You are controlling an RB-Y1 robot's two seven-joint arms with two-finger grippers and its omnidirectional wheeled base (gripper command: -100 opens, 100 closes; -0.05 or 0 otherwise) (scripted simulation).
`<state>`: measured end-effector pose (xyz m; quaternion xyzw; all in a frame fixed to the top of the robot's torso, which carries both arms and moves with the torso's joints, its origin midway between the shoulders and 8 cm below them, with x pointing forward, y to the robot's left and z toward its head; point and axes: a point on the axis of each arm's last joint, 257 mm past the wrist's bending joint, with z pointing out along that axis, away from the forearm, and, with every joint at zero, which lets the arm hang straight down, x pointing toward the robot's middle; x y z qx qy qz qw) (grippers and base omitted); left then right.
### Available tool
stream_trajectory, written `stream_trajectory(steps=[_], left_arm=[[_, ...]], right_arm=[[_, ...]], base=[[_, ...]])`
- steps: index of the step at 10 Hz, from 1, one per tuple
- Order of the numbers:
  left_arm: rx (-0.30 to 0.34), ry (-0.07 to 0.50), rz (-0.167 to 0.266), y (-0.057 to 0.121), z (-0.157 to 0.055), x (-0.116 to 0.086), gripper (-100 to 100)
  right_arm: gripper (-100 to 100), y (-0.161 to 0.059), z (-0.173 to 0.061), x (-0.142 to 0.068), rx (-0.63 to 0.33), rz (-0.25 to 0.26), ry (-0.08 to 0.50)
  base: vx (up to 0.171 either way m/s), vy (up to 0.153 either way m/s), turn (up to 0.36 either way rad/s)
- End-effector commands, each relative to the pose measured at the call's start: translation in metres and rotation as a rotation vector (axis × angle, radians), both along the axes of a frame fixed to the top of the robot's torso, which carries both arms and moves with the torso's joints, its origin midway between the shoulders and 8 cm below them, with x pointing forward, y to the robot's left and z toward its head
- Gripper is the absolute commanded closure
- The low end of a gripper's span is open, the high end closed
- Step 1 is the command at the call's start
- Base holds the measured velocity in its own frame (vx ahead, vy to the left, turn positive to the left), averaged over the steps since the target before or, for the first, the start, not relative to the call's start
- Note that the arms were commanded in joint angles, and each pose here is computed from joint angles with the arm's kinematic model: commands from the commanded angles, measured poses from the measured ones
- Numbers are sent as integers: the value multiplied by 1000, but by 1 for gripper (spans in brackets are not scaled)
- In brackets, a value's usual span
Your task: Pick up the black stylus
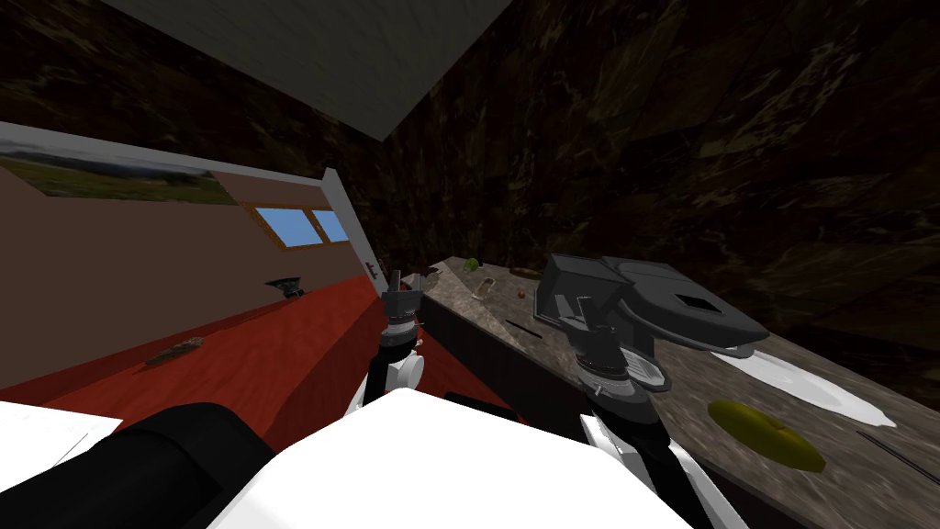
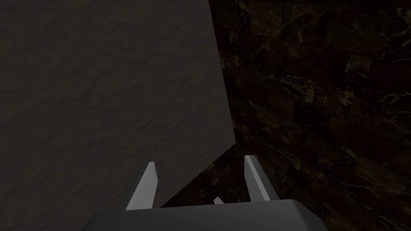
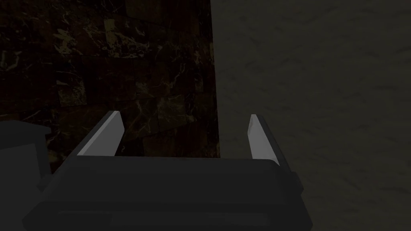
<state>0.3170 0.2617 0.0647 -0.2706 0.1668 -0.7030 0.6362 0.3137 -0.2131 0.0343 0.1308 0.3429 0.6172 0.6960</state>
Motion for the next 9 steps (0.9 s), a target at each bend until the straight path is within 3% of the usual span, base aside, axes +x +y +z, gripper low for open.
stream_trajectory(steps=[1,9], left_arm=[[0,0,0,0,0,0,0],[0,0,0,0,0,0,0]], right_arm=[[-100,6,-9,-1,-65,16,8],[-100,26,-53,-5,-339,99,50]], base=[[-21,9,12],[-24,11,20]])
